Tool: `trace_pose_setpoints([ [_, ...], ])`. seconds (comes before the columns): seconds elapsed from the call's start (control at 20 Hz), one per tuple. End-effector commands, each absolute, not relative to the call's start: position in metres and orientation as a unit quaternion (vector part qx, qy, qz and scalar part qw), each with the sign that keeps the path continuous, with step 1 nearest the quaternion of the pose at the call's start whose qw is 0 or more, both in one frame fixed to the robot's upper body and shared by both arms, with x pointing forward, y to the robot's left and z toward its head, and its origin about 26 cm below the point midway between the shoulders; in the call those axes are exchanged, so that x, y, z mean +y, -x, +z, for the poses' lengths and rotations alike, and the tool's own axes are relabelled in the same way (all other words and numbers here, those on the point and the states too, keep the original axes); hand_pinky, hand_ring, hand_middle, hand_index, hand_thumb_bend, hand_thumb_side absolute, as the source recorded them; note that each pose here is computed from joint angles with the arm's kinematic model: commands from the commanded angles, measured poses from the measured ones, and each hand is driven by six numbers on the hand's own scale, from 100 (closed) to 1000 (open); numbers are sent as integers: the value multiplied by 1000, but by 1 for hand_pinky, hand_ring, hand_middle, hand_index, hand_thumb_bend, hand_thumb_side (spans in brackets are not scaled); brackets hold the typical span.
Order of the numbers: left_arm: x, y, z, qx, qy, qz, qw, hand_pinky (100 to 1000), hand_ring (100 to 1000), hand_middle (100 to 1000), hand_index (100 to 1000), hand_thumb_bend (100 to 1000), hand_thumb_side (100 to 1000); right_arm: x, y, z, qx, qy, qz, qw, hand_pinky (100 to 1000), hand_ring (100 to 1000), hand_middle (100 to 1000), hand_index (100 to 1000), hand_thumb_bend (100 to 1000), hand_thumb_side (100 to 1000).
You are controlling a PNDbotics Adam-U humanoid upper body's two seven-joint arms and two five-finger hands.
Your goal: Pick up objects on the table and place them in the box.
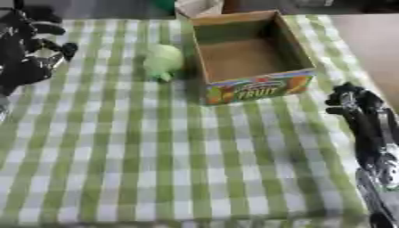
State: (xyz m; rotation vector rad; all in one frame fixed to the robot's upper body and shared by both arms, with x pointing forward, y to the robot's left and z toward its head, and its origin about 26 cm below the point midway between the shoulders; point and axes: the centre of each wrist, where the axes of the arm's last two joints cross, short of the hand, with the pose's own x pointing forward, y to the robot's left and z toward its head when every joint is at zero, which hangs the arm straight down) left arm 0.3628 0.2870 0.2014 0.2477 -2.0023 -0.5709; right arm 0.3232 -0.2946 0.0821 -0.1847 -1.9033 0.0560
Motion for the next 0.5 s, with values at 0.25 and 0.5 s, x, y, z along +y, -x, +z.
trace_pose_setpoints([
  [0.25, 284, -391, 242, -791, -187, -355, 462, 606, 728, 712, 831, 563, 100, -296, -324, 90, -819, 83, 34, 567, 615, 628, 553, 662, 100, 606],
  [0.5, 262, -421, 260, -760, -229, -428, 433, 618, 722, 710, 834, 611, 100, -295, -324, 90, -818, 79, 38, 568, 615, 628, 553, 662, 100, 605],
])
